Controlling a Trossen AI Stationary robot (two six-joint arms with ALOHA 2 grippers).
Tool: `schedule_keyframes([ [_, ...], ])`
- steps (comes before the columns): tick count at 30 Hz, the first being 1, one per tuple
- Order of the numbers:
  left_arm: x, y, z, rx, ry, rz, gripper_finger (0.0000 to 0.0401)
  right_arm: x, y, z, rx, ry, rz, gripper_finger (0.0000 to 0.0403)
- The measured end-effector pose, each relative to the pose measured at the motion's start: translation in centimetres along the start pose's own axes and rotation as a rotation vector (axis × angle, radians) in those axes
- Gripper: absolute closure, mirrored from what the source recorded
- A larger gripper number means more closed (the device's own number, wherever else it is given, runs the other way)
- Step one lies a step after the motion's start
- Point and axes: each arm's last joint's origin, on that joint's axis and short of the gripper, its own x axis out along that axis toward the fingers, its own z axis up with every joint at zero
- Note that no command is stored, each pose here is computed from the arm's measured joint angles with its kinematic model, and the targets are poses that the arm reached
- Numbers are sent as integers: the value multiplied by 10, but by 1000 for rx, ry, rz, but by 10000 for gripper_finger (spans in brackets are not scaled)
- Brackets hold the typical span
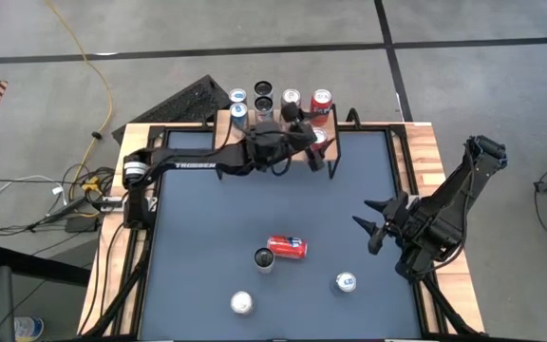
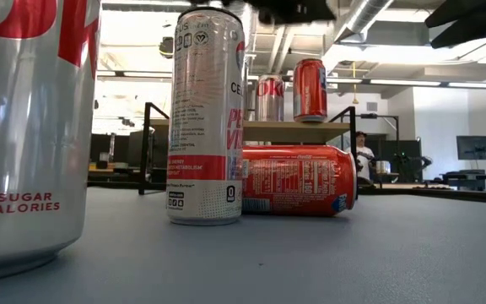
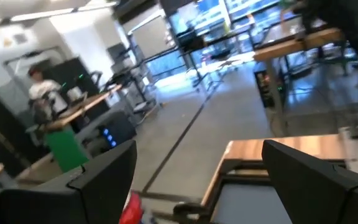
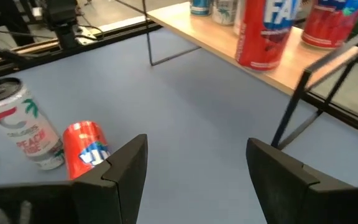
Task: Place canned beverage on shelf
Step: Put the top left orange soda can on the shelf aligned with the other orange soda can
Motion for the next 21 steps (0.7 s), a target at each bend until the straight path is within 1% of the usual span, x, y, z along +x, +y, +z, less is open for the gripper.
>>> schedule_keyframes([
  [3,-19,-5,33,36,-21,-58,66,1,4,1,-21,-2,17,150],
  [5,-39,-9,57,57,-30,-125,66,2,7,2,-32,-5,20,154],
  [8,-78,-10,89,65,-31,-295,66,6,11,3,-56,-4,19,162],
  [11,-126,5,122,4,-44,-443,70,11,13,6,-61,-8,10,171],
  [14,-174,28,150,-65,-59,-489,76,22,16,12,-71,-6,-13,183],
  [16,-202,41,163,-104,-69,-499,79,31,19,18,-96,-1,-27,193],
  [18,-226,46,172,-129,-70,-517,81,41,21,24,-132,10,-34,204],
  [21,-257,47,178,-118,-38,-539,85,54,22,34,-186,0,-53,223],
])
